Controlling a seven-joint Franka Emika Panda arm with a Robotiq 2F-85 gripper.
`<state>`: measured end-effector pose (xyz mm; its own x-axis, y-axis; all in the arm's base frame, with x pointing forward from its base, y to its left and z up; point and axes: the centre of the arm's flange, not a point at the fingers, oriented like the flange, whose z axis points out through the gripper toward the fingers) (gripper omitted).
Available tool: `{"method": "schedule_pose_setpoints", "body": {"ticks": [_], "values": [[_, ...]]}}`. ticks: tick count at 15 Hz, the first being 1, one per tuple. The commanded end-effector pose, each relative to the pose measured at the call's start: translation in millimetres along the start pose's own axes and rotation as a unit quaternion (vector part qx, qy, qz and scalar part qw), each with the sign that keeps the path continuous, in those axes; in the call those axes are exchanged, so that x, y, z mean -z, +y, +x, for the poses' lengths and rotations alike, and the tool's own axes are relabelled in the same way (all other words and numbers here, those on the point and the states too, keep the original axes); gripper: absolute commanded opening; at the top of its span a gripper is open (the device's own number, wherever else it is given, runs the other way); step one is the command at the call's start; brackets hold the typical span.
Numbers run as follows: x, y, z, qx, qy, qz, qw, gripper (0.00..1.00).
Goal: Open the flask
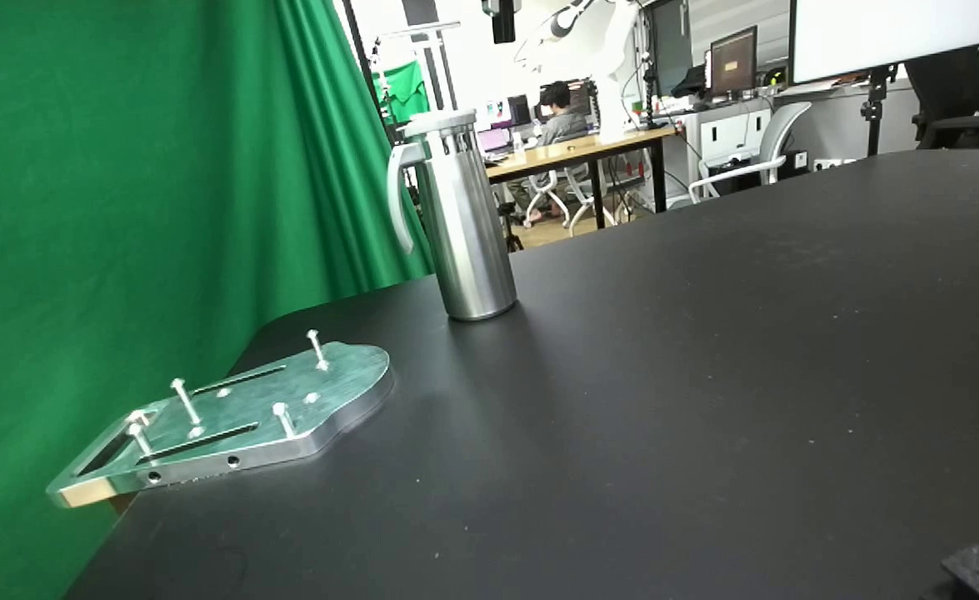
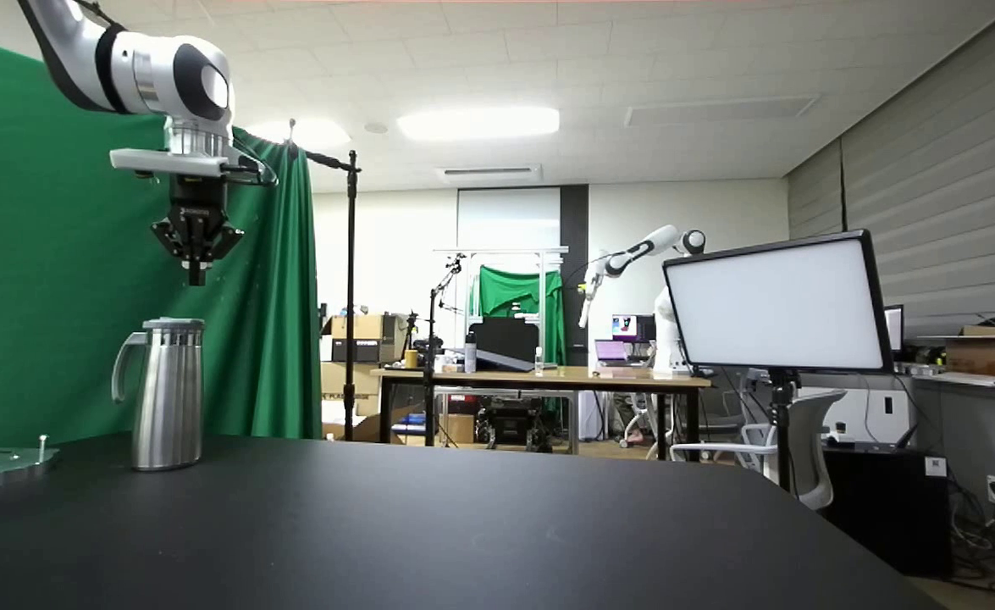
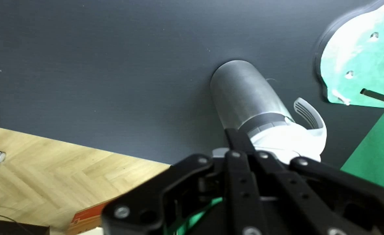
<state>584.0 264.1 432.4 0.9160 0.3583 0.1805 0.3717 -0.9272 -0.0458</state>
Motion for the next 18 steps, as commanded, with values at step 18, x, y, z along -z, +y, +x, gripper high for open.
{"method": "schedule_pose_setpoints", "body": {"ticks": [18], "values": [[-52, -77, 94, 0.113, -0.011, 0.009, 0.9935, 0.0]]}}
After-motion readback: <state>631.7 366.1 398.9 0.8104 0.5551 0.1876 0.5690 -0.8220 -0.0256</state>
